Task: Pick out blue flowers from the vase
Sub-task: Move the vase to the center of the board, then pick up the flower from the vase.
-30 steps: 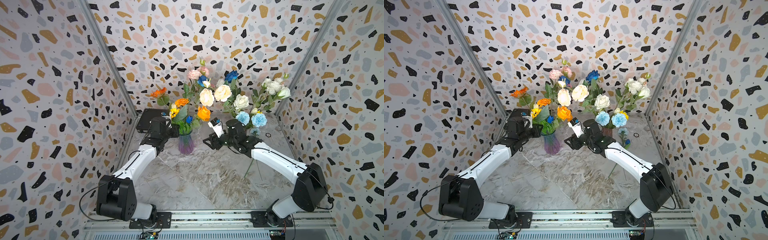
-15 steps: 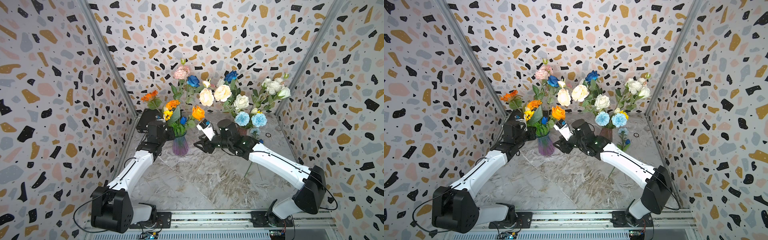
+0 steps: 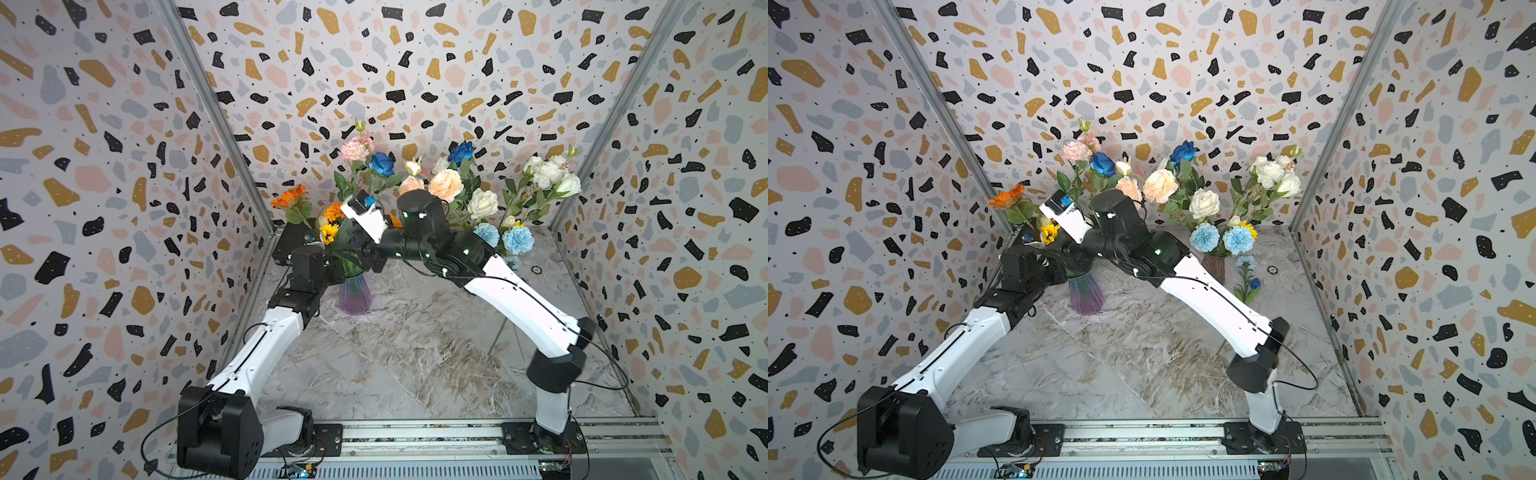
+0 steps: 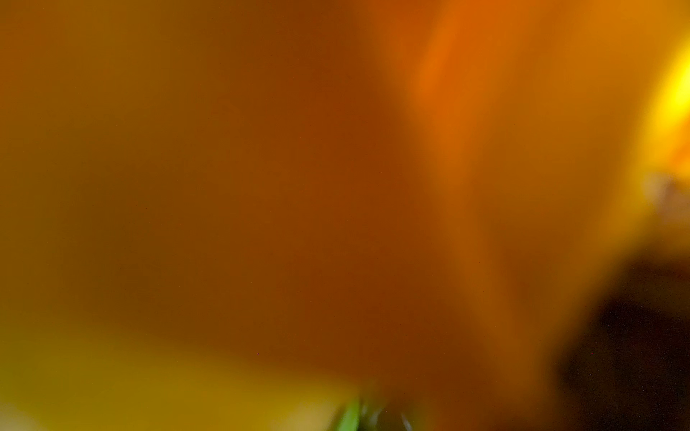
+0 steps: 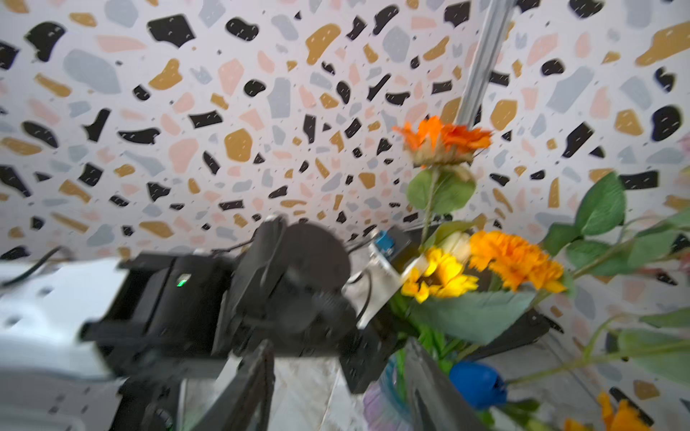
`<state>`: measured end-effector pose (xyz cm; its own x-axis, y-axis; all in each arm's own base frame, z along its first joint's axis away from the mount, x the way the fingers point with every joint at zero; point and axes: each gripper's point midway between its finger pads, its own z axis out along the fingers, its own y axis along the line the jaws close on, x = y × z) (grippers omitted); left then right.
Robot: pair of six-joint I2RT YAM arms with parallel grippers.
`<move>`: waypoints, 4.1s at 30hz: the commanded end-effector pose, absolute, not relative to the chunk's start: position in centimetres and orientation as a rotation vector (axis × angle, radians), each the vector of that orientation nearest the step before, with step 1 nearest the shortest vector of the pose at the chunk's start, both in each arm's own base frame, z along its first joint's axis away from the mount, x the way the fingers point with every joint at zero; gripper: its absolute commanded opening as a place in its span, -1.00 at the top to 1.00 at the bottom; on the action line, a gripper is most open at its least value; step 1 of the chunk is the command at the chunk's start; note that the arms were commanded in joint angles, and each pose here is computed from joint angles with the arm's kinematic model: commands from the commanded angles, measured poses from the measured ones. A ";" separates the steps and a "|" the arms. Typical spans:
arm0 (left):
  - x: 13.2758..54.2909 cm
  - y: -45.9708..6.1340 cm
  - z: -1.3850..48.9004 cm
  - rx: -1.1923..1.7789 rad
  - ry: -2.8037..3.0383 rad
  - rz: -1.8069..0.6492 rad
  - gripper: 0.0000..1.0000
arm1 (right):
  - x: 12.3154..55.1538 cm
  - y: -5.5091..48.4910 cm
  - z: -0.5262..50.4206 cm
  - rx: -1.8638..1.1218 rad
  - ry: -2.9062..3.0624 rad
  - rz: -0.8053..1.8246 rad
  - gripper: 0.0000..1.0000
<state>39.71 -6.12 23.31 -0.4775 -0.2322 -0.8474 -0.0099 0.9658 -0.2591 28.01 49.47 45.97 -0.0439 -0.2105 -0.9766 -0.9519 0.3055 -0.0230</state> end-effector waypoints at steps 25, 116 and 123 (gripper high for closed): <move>36.9 -2.6 20.2 -0.335 2.094 -0.128 1.00 | 41.7 49.0 40.4 -0.742 1.655 0.641 -0.14; 37.7 -3.3 18.7 -0.265 2.141 -0.128 1.00 | 27.9 44.7 65.2 -0.732 0.812 0.861 1.00; 37.7 -3.0 18.8 -0.263 2.132 -0.106 1.00 | 22.5 41.3 68.3 -0.762 0.790 0.862 1.00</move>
